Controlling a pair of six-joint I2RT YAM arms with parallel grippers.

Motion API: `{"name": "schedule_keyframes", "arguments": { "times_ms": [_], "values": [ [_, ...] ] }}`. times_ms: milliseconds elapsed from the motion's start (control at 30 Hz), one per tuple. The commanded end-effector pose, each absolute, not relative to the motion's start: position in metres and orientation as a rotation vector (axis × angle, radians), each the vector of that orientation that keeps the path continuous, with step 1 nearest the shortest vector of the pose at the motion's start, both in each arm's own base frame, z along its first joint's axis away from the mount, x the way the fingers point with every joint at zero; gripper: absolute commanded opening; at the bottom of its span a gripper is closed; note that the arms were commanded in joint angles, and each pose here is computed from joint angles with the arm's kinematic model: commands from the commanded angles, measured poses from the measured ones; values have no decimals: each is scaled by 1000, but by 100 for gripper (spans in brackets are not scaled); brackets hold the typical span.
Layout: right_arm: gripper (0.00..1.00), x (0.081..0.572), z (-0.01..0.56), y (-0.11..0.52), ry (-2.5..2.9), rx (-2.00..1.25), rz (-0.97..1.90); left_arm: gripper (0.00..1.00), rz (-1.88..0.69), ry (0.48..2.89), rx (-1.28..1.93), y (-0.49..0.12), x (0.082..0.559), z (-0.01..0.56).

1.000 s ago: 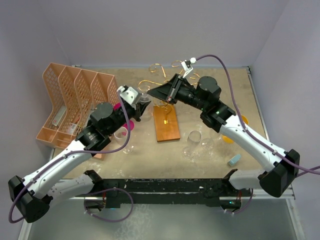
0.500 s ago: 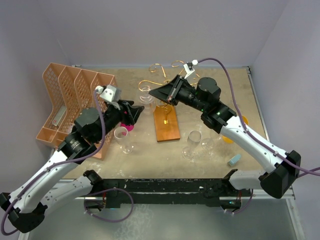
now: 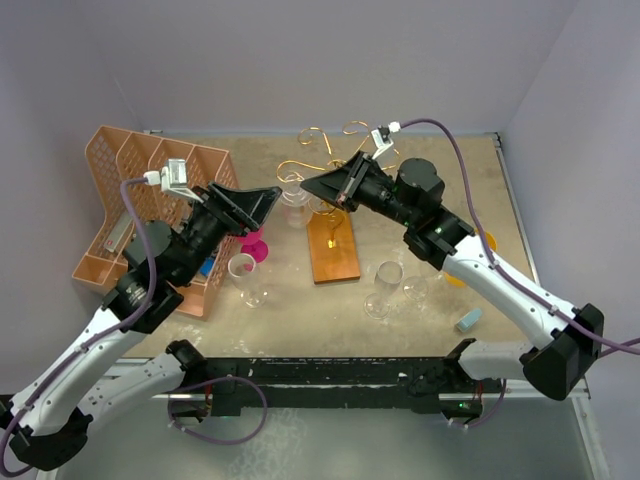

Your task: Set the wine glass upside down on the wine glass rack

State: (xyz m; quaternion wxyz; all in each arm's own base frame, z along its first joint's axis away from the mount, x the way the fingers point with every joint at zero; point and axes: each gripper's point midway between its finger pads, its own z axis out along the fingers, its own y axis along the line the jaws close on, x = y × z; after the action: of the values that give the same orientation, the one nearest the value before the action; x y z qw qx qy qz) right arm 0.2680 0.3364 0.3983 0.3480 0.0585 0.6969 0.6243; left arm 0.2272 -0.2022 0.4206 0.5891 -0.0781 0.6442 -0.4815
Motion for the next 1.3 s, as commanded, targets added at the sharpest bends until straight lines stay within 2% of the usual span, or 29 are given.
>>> {"name": "schedule_keyframes", "arguments": {
  "times_ms": [0,133,333,533,700,733,800,833,933,1033,1067,1200,1267],
  "values": [
    [0,256,439,329,1644,96,1691,62,-1256,1425,-363,-203,237,441],
    [0,253,440,327,1631,92,1700,62,-1207,1457,-440,-202,252,418],
    [0,252,440,325,1630,95,1701,59,-1271,1473,-428,-218,255,408],
    [0,250,435,328,1644,80,1705,39,-1351,1448,-414,-227,252,414],
    [0,250,431,326,1652,86,1695,31,-1371,1411,-445,-223,252,416],
    [0,250,431,326,1653,84,1693,25,-1388,1407,-452,-225,252,416],
    [0,250,430,328,1658,73,1692,6,-1429,1397,-455,-230,253,416],
    [0,250,430,328,1661,72,1690,0,-1453,1399,-458,-234,254,416],
    [1,253,430,326,1664,93,1671,0,-1514,1402,-461,-242,253,416],
    [26,259,432,322,1660,135,1640,0,-1520,1419,-500,-242,256,414],
    [32,261,433,320,1657,152,1626,0,-1518,1420,-526,-241,258,415],
    [49,267,433,312,1655,205,1579,0,-1524,1436,-647,-240,269,411],
    [55,272,434,306,1650,225,1527,0,-1524,1452,-666,-243,272,409]
  ]
}}
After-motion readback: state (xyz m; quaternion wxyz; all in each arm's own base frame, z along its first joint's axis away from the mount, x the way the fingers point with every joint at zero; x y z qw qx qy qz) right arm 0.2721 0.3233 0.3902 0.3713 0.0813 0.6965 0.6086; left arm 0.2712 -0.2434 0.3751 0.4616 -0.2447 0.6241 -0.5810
